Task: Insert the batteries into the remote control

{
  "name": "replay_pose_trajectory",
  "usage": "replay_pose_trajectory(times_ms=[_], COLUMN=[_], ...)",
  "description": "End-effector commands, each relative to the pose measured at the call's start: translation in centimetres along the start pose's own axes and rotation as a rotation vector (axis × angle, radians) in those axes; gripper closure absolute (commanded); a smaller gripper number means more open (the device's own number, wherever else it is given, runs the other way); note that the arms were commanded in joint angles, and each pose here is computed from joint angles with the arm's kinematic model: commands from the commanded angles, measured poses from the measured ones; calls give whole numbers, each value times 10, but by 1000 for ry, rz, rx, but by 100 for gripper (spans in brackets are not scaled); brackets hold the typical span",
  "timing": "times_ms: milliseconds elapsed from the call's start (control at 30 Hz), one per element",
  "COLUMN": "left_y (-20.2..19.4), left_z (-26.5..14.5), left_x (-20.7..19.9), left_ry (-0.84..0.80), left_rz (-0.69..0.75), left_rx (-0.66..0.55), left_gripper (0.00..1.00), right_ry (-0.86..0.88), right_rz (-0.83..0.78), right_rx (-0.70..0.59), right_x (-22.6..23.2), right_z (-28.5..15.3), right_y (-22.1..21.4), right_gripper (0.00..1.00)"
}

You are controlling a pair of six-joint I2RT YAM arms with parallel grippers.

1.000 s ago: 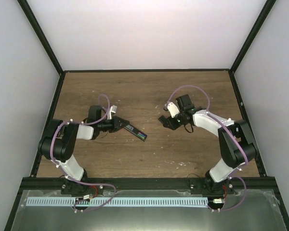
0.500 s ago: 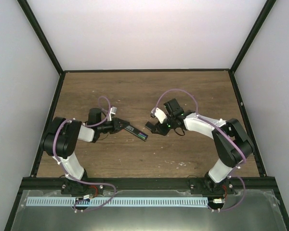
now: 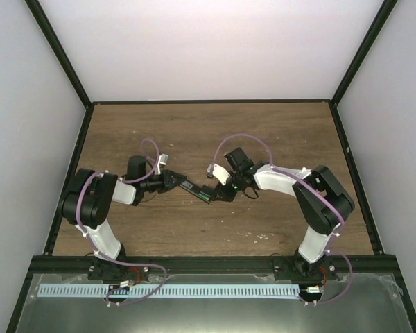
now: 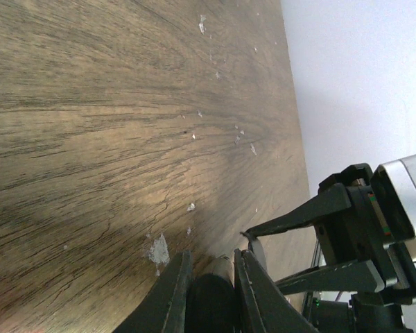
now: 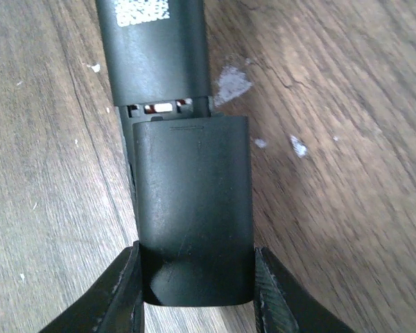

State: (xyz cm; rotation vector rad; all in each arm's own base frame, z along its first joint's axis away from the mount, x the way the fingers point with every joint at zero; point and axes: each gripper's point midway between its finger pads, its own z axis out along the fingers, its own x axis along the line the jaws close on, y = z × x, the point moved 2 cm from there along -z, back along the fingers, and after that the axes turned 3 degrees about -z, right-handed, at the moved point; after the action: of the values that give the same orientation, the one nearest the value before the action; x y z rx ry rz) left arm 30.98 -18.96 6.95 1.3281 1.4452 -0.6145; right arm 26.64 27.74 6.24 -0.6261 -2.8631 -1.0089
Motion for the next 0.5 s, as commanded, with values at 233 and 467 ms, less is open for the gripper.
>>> replay_pose_trajectory(times_ms=[233, 467], left_y=[4, 6], left_z=[-2, -2], left_x=[13, 12], left_ry=[82, 79], left_rz=[40, 42], left_rx=[-29, -28], left_gripper=[100, 100], right_ry=[33, 45], right_rz=[-63, -57], right_rx=[-9, 37], right_x=[8, 10], right_z=[12, 21], right_y=[22, 11], right_gripper=[84, 84])
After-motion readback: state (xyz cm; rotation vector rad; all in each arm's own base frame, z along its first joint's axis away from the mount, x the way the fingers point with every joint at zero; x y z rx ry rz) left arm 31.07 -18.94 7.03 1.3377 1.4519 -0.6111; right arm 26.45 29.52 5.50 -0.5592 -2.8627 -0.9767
